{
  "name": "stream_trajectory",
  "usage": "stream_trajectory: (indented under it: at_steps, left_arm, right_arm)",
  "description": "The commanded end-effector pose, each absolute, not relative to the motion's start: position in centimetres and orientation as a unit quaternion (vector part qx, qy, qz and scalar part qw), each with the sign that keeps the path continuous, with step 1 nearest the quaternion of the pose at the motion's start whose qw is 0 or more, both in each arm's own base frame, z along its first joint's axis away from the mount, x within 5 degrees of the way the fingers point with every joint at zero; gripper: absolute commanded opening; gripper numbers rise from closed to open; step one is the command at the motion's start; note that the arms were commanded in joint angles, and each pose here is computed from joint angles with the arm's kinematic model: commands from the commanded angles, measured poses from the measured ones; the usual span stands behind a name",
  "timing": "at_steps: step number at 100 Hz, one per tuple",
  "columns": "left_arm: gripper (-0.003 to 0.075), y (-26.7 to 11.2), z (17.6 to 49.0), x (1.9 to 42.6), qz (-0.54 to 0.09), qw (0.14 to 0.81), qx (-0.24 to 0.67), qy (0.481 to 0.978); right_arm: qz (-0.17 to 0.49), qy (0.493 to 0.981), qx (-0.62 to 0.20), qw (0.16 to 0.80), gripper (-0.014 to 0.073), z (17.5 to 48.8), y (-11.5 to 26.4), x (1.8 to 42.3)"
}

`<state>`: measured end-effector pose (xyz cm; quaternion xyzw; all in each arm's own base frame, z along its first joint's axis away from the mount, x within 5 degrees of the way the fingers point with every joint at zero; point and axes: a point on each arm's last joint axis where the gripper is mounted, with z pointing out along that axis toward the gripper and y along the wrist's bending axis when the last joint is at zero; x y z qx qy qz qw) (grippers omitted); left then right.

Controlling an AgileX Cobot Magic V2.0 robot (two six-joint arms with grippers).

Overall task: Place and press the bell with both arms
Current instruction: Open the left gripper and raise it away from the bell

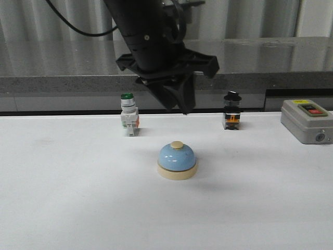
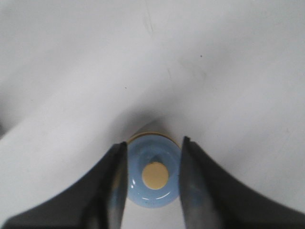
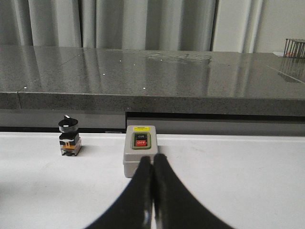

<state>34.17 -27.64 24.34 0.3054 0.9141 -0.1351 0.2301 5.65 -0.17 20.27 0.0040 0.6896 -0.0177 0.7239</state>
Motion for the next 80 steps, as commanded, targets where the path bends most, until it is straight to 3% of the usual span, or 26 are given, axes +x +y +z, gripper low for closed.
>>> stream_trajectory:
  at_steps: [1,3,39,80]
  left_arm:
    - [0.0008,-26.1,28.9,34.7,-0.156,0.296,0.273,0.902]
    - [-0.0022,-25.8,29.0,34.8,-0.155,0.296,0.269,0.903]
    - [-0.0020,-18.4,31.9,35.1,-0.139,0.325,0.188,0.916]
    - [-0.0020,-7.9,34.0,30.3,-0.109,0.381,0.064,0.916]
  right_arm:
    - [-0.025,0.647,0.000,0.762,-0.0060,21.6,-0.2,5.3]
    - [-0.025,0.647,0.000,0.762,-0.0060,21.6,-0.2,5.3]
    - [-0.025,0.647,0.000,0.762,-0.0060,21.6,-0.2,5.3]
    - [-0.025,0.647,0.000,0.762,-0.0060,21.6,-0.2,5.3]
